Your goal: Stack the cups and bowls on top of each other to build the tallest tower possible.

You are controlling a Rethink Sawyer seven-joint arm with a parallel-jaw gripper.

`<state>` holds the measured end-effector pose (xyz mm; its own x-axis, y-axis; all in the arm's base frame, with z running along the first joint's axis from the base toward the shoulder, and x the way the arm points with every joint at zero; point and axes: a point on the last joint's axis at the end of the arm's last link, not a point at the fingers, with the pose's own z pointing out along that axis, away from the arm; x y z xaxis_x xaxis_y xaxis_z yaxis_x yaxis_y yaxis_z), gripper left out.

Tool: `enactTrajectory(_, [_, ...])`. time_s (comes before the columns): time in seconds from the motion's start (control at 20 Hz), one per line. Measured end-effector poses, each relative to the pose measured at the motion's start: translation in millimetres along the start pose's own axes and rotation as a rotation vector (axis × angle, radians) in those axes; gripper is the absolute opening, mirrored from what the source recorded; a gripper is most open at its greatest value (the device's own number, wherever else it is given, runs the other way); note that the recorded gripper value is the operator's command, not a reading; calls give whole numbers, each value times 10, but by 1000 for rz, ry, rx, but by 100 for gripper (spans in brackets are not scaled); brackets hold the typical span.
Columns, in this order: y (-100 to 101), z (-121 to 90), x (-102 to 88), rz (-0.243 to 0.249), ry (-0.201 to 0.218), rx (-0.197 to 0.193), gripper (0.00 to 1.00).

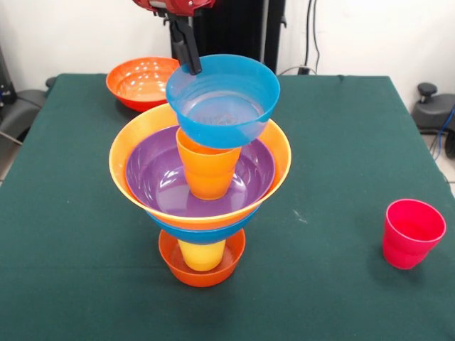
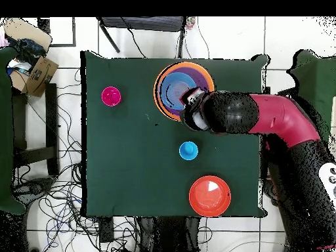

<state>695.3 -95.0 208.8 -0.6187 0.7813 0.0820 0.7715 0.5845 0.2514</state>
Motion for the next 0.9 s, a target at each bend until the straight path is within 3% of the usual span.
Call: enactTrajectory(0.9, [0,-92,-27,-14,-31,6,0])
